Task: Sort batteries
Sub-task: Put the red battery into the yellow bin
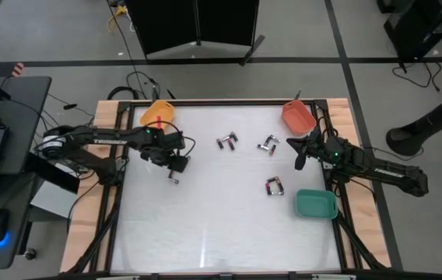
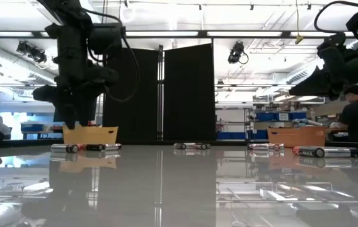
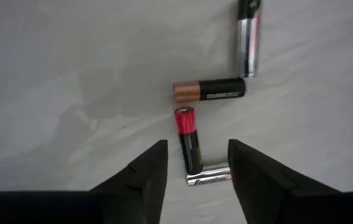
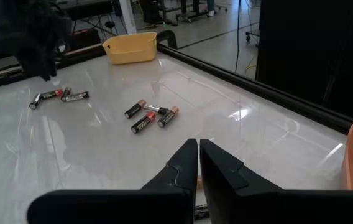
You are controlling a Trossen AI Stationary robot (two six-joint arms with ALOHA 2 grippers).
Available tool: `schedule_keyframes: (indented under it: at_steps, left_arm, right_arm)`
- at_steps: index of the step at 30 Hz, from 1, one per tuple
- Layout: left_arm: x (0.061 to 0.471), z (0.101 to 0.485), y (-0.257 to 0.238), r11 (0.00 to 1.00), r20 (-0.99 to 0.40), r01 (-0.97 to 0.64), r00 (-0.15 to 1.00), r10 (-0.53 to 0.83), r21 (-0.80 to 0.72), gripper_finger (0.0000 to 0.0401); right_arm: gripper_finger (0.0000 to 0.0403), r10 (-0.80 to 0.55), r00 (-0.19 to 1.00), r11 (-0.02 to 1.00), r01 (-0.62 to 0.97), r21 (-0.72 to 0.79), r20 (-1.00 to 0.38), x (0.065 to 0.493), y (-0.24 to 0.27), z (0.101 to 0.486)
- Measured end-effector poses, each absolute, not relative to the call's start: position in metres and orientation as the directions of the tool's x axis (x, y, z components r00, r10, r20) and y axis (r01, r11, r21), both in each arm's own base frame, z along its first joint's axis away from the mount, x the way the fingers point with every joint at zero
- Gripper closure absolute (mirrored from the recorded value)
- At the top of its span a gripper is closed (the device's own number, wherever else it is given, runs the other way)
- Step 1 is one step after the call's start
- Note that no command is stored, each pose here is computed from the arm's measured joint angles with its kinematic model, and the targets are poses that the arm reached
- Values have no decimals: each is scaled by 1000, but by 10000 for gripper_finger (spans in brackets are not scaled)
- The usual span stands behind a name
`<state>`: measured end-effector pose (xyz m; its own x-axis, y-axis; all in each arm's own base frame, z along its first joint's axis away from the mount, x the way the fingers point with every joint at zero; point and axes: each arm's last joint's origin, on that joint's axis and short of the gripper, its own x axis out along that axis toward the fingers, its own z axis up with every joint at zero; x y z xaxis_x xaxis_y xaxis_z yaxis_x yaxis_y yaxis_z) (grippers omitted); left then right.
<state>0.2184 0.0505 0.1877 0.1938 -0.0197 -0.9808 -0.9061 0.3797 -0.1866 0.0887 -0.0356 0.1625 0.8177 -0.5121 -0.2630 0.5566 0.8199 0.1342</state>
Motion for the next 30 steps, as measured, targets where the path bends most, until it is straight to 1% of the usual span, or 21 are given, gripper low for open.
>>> schedule_keyframes:
  at_steps: [3,7,19,30]
  left_arm:
    - [222,182,48,366,-985,-916,170,-25,-167,215]
    - [226,175,46,355,-988,-922,152,-28,-152,213]
    - [233,159,45,364,-996,-927,90,-30,-94,213]
    - [234,156,45,389,-996,-917,94,-8,-90,213]
  right_arm:
    - [373,-512,818,820,557,134,-263,89,-36,162]
    - [373,-512,818,820,557,134,-263,89,-36,163]
    - [373,-512,818,820,556,134,-263,89,-36,162]
    - [373,-512,817,820,557,134,-263,89,-36,162]
